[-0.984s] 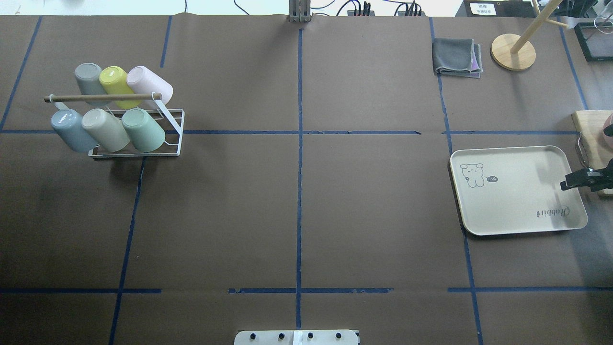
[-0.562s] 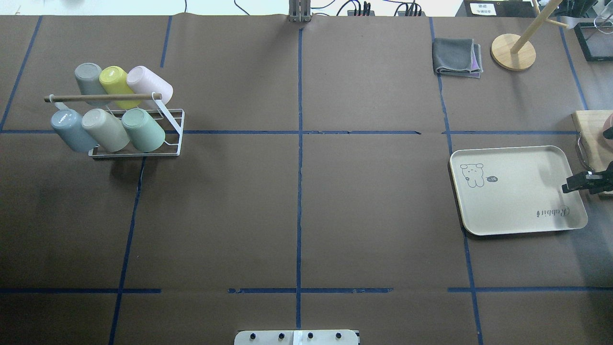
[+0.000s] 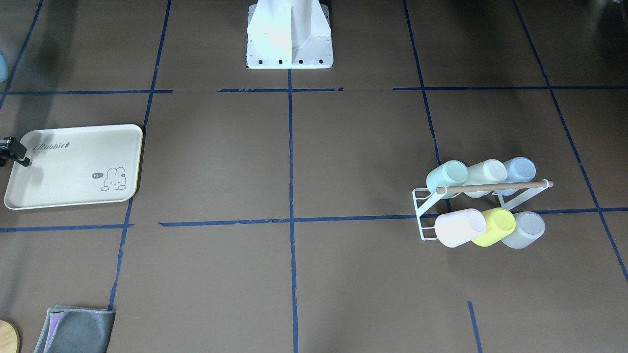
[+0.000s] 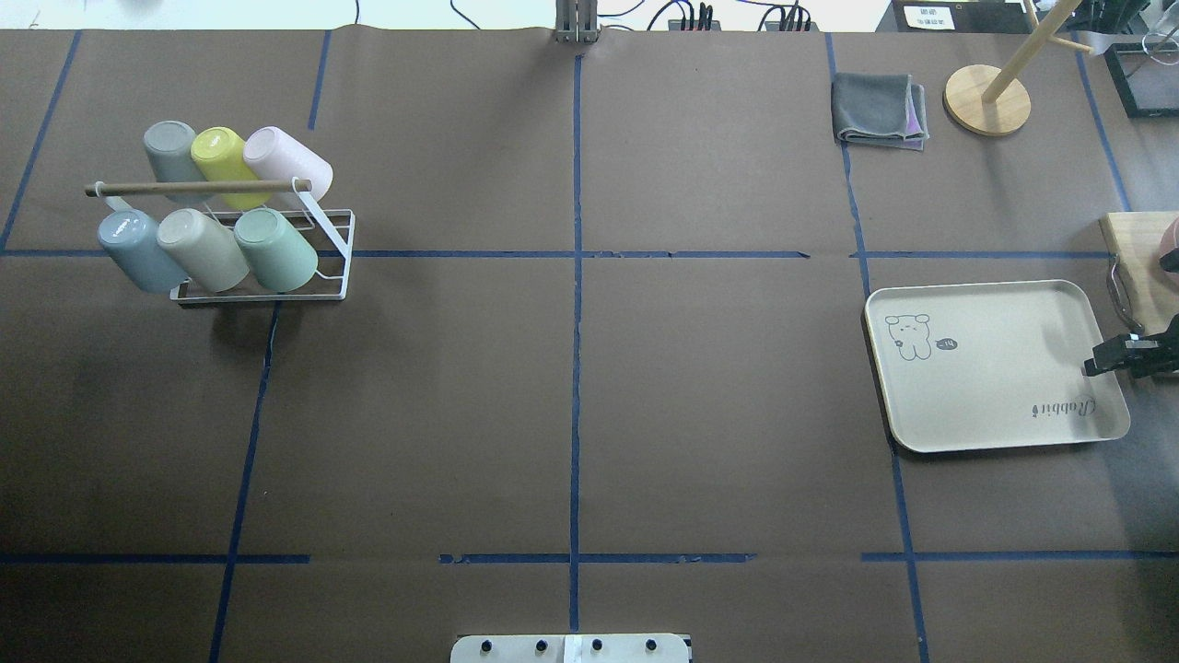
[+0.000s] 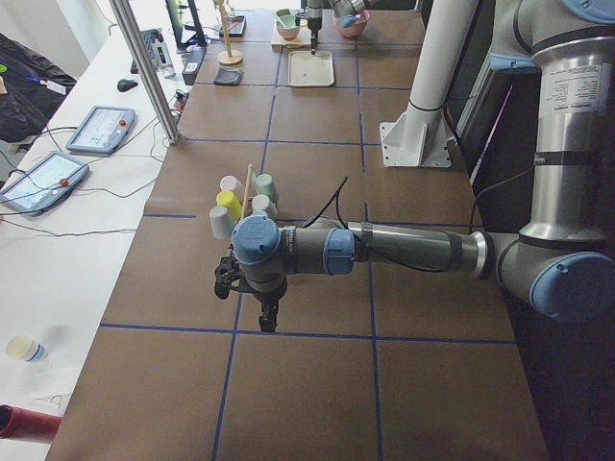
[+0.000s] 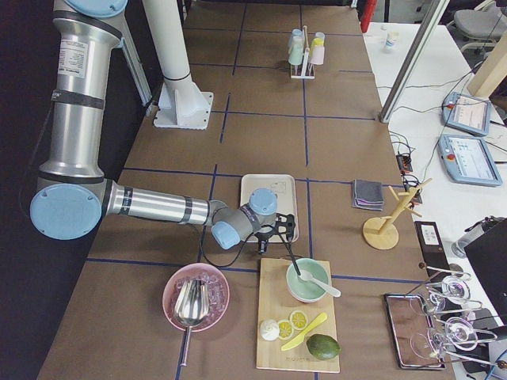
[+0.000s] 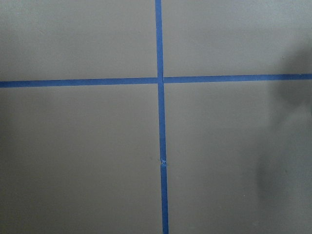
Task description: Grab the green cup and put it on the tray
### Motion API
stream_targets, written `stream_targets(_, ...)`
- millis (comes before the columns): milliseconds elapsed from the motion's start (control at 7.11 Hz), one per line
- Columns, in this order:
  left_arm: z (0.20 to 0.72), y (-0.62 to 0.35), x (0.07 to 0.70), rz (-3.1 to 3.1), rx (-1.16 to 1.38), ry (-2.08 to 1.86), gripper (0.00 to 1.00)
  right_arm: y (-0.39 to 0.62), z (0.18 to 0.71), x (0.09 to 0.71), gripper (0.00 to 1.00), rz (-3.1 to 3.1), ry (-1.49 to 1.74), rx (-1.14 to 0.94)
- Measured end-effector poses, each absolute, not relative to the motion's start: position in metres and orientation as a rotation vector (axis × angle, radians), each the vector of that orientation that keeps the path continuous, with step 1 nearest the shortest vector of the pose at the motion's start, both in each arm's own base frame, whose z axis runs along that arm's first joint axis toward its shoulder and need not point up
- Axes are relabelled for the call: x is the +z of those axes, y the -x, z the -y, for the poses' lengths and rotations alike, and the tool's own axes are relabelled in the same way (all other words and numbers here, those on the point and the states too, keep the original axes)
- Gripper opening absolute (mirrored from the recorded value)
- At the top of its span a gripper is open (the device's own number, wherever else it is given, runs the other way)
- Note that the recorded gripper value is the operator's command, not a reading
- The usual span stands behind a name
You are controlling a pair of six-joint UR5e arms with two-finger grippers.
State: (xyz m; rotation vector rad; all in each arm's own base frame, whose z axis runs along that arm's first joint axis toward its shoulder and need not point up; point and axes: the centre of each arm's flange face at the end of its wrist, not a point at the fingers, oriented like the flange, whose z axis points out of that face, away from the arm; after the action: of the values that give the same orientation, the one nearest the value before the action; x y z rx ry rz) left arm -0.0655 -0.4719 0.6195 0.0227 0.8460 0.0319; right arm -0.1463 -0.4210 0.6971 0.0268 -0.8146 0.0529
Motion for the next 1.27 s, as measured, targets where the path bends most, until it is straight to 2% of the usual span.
stream_targets(141, 0.472, 0.066, 0.619, -0.846, 0.033, -0.024, 1.0, 0.146, 0.421, 0.697, 0.0, 0.815, -0.027, 0.053)
stream_targets(703, 0.473, 0.066, 0.618, -0.846, 0.034, -0.026, 1.0, 0.145, 0.42, 0.691, 0.0, 0.824, -0.036, 0.053)
stream_targets(1265, 0.473, 0.066, 0.618, -0.846, 0.034, -0.025, 1.0, 0.102, 0.412, 0.628, 0.0, 0.914, -0.131, 0.082)
